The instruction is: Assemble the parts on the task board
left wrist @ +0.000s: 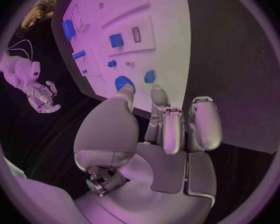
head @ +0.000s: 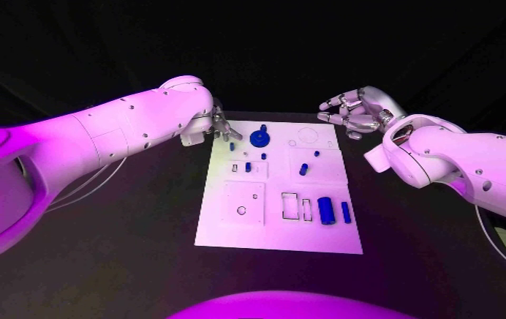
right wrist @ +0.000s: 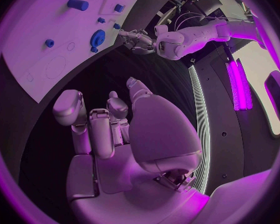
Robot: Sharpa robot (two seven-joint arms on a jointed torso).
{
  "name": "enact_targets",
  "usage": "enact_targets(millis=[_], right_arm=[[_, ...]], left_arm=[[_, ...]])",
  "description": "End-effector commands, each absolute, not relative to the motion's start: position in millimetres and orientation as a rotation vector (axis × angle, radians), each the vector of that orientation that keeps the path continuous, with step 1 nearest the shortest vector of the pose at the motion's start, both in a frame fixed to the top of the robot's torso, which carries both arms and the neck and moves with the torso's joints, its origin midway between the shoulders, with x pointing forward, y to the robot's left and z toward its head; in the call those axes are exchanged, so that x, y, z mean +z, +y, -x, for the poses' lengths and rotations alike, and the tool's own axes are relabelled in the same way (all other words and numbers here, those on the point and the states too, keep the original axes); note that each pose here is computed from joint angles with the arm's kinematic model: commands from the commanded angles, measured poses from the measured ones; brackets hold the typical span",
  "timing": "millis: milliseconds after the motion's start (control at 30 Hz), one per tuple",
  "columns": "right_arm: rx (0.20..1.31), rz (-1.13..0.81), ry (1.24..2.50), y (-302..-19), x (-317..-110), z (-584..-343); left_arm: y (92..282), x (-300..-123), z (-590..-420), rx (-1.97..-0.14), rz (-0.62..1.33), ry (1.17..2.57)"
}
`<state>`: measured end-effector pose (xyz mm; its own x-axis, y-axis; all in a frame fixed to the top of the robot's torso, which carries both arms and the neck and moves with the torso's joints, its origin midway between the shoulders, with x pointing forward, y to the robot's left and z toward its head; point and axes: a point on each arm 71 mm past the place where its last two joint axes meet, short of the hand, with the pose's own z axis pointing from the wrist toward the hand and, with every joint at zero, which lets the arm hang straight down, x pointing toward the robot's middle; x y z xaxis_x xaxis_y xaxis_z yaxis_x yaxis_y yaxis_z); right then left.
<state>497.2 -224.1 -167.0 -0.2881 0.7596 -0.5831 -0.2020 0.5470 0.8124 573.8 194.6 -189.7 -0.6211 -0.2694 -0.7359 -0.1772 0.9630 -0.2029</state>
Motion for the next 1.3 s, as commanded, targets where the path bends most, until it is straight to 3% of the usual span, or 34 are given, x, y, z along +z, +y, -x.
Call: enact_targets(millis=[33, 1300], right_arm=[[1.024, -0.471, 1.605, -222.2, -167.4, -496.5], [1.029, -0.469, 1.606, -220.4, -167.6, -496.1]], left_arm=[[191.7, -192.0, -574.6, -0.155, 0.286, 2.255], [191.4, -202.5, -574.6, -0.135, 0.291, 2.287]])
